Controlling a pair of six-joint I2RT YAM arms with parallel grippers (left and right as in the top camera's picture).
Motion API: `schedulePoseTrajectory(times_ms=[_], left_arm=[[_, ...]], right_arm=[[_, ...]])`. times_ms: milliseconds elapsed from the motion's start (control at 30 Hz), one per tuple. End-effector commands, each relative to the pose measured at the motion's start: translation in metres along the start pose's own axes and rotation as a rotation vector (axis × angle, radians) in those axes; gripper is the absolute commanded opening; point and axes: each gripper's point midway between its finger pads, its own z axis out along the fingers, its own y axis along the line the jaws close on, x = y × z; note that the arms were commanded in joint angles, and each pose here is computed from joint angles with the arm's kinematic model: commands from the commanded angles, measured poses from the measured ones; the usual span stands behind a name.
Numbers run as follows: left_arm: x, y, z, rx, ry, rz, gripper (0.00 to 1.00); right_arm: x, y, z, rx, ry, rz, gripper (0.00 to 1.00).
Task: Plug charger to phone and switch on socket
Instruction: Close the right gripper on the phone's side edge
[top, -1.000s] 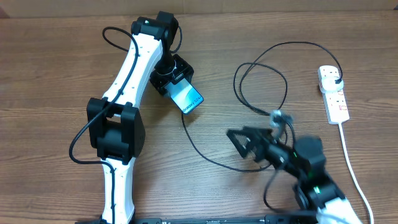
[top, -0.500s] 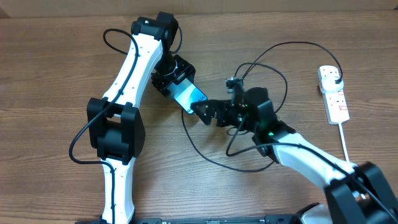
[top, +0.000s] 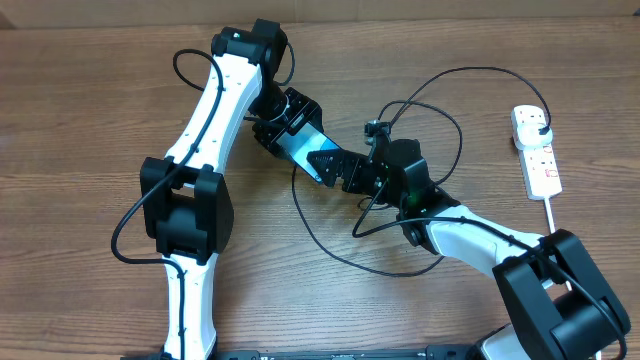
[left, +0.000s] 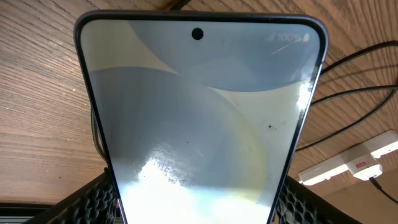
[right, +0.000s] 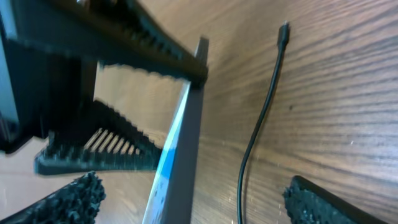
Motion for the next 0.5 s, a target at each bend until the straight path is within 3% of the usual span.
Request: schedulePoseTrajectory(times_ms=[0,200,467], left_arm=[[0.007,-0.012,-0.012,0.056,0.011,0.003,0.04],[0.004,-0.014,-0.010,0.048,-0.026,-0.006,0.04],[-0.002,-0.017,-0.009,0.048,-0.071,-0.012,0.04]], right_arm=[[-0.016,0.002,0.006,0.002,-0.060,0.057,0.92],[-0.023,0.016,0.011,-0.037,-0.055,0.061,0.78],[-0.021,0.017,0.015,-0.010,-0.020,0.074,0.67]])
